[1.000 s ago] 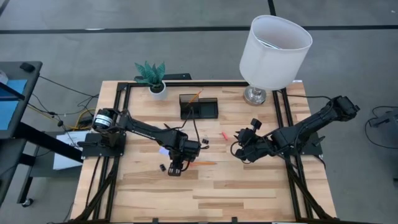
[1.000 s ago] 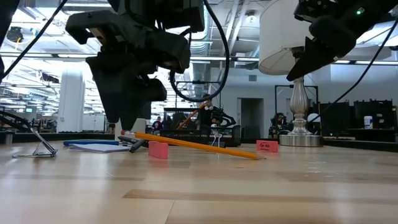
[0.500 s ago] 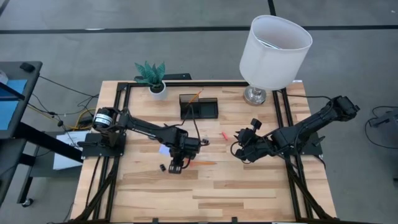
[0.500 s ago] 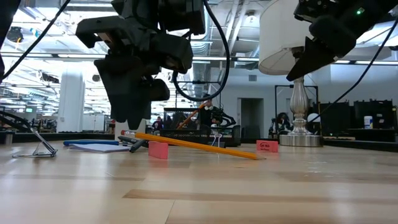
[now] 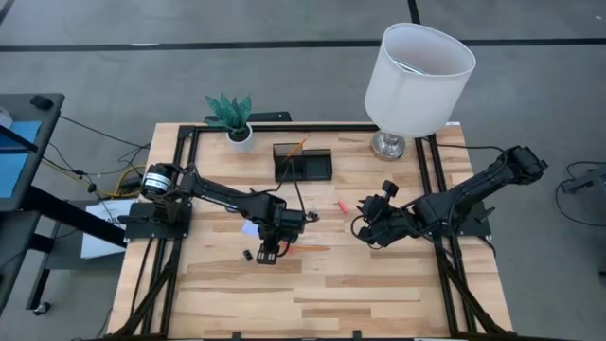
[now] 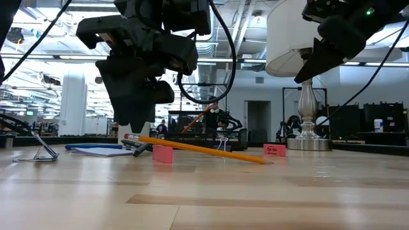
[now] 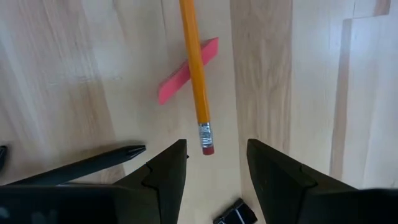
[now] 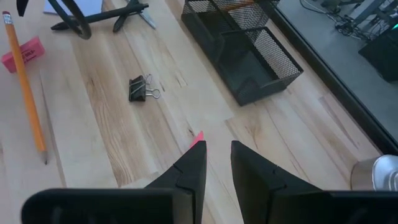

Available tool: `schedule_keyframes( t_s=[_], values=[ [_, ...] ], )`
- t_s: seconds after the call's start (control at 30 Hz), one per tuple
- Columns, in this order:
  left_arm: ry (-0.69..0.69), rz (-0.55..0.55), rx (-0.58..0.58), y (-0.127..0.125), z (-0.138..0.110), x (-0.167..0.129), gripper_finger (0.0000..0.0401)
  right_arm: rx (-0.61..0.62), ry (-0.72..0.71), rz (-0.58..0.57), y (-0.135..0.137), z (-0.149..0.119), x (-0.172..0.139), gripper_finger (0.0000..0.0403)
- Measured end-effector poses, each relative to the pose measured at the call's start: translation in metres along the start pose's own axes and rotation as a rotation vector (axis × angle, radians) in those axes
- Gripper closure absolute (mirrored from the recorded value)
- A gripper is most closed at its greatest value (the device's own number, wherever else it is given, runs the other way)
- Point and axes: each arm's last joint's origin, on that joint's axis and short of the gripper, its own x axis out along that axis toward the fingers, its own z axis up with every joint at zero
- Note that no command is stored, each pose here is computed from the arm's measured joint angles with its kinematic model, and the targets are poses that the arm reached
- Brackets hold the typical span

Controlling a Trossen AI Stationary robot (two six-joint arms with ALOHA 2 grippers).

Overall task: Pick and place office supplies into organizer
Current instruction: Put the yellow pencil into the desk organizer

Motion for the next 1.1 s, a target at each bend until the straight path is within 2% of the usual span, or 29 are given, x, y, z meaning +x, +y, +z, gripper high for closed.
schedule_keyframes(
  t_s=[0.23, 1.1],
  values=[
    [0.017, -0.032, -0.007, 0.0050, 0.0024, 0.0101, 0.0241, 0.000, 0.000, 0.000, 0.0000, -0.0001, -0.0001, 0.0336],
    [0.007, -0.034, 0.009, 0.0068, 0.0031, 0.0092, 0.0241, -0.006, 0.005, -0.002, -0.0002, -0.0007, -0.0001, 0.0336]
  ],
)
